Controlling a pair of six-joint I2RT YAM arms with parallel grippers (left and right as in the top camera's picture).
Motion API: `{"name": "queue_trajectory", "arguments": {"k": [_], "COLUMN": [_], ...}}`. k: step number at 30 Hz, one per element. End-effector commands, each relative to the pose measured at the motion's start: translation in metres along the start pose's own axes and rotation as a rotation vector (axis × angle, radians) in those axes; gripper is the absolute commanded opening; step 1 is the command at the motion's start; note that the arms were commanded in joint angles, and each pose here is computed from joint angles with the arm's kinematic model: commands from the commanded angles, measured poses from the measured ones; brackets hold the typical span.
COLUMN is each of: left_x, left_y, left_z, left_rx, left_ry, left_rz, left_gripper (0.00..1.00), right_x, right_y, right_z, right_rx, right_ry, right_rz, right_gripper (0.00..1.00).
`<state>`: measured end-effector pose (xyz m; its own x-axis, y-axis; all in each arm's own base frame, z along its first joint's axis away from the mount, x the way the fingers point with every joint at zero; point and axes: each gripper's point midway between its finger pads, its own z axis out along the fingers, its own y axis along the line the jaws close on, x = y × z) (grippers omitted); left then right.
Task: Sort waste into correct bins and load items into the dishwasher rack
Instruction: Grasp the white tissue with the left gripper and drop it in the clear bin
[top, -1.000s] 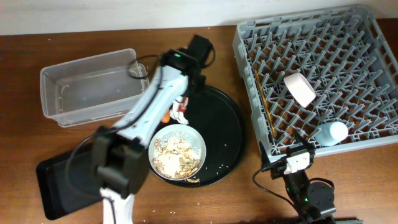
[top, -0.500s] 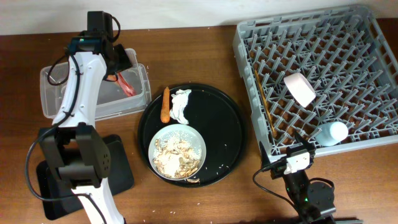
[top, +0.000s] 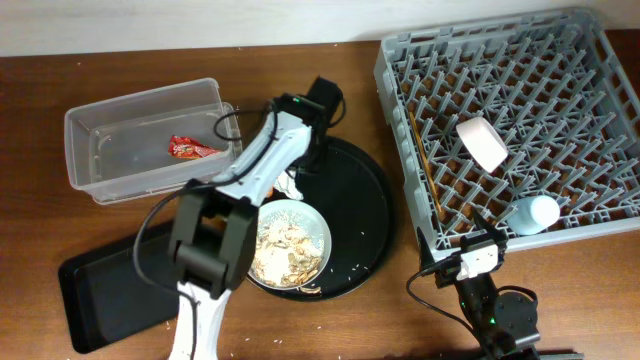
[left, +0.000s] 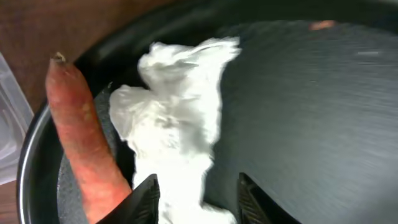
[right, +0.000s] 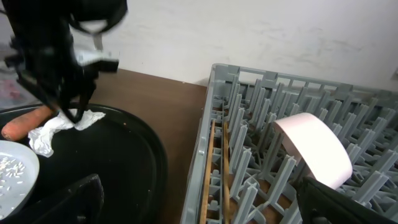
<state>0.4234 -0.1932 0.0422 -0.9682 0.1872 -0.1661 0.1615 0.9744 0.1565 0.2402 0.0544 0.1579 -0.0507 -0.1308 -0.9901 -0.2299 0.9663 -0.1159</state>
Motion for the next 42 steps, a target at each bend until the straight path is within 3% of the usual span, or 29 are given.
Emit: {"name": "queue_trajectory", "arguments": {"k": [1, 3, 4, 6, 9, 12, 13, 15, 17, 20, 21, 22, 23, 24, 25, 26, 28, 32, 34, 37, 42], "left_x": [0.017, 0.020, 0.021, 0.021, 0.010, -0.017, -0.030, -0.038, -0.046, -0.048, -0.046, -0.044, -0.042, -0.038, -0.035, -0.031, -0.025, 0.011, 0.030, 0.045, 0.051], "left_y": [0.028, 0.027, 0.026, 0.018, 0.006, 0.032, 0.070, 0.112, 0.169, 0.218, 0.223, 0.225, 0.228, 0.229, 0.230, 0.227, 0.209, 0.153, 0.110, 0.081, 0.071], "left_z": [0.044, 0.053, 0.054, 0.051, 0.017, -0.051, -0.082, -0.095, -0.089, -0.069, -0.066, -0.065, -0.064, -0.065, -0.066, -0.071, -0.077, -0.074, -0.046, -0.009, 0.032], "left_rx": [-0.188, -0.189, -0.183, -0.134, -0.028, -0.008, -0.026, -0.073, -0.103, -0.089, -0.059, -0.027, 0.000, 0.015, 0.019, 0.038, 0.095, 0.048, 0.017, 0.008, 0.018], "left_ry": [0.072, 0.092, 0.096, 0.107, 0.091, -0.027, -0.107, -0.158, -0.183, -0.172, -0.159, -0.149, -0.139, -0.125, -0.114, -0.101, -0.073, 0.086, 0.144, 0.151, 0.102], "left_rz": [-0.097, -0.095, -0.094, -0.096, -0.116, -0.174, -0.248, -0.328, -0.451, -0.566, -0.567, -0.556, -0.556, -0.564, -0.567, -0.566, -0.532, -0.339, -0.228, -0.178, -0.178], "left_gripper": [0.40, 0.37, 0.29, 0.00, 0.00, 0.00, 0.00, 0.00, 0.00, 0.02, 0.08, 0.25, 0.56, 0.99, 0.99, 0.98, 0.82, 0.72, 0.68, 0.57, 0.57], "right_x": [0.003, 0.003, 0.003, 0.003, 0.003, 0.003, 0.003, 0.003, 0.003, 0.003, 0.003, 0.003, 0.003, 0.003, 0.003, 0.003, 0.003, 0.003, 0.003, 0.003, 0.003], "right_y": [0.003, 0.003, 0.003, 0.003, 0.003, 0.003, 0.003, 0.003, 0.003, 0.003, 0.003, 0.003, 0.003, 0.003, 0.003, 0.003, 0.003, 0.003, 0.003, 0.003, 0.003], "right_z": [0.000, 0.000, 0.000, 0.000, 0.000, 0.000, 0.000, 0.000, 0.000, 0.000, 0.000, 0.000, 0.000, 0.000, 0.000, 0.000, 0.000, 0.000, 0.000, 0.000, 0.000], "right_rx": [-0.012, -0.012, -0.012, -0.012, -0.012, -0.012, -0.012, -0.012, -0.012, -0.012, -0.012, -0.012, -0.012, -0.012, -0.012, -0.012, -0.012, -0.012, -0.012, -0.012, -0.012], "right_ry": [0.002, 0.002, 0.002, 0.002, 0.002, 0.002, 0.002, 0.002, 0.002, 0.002, 0.002, 0.002, 0.002, 0.002, 0.002, 0.002, 0.002, 0.002, 0.002, 0.002, 0.002], "right_rz": [-0.006, -0.006, -0.006, -0.006, -0.006, -0.006, -0.006, -0.006, -0.006, -0.006, -0.006, -0.006, -0.006, -0.006, -0.006, -0.006, -0.006, -0.006, -0.006, -0.006, -0.006], "right_gripper": [0.98, 0.98, 0.98, 0.98, 0.98, 0.98, 0.98, 0.98, 0.98, 0.98, 0.98, 0.98, 0.98, 0.99, 0.98, 0.98, 0.98, 0.98, 0.98, 0.98, 0.98]}}
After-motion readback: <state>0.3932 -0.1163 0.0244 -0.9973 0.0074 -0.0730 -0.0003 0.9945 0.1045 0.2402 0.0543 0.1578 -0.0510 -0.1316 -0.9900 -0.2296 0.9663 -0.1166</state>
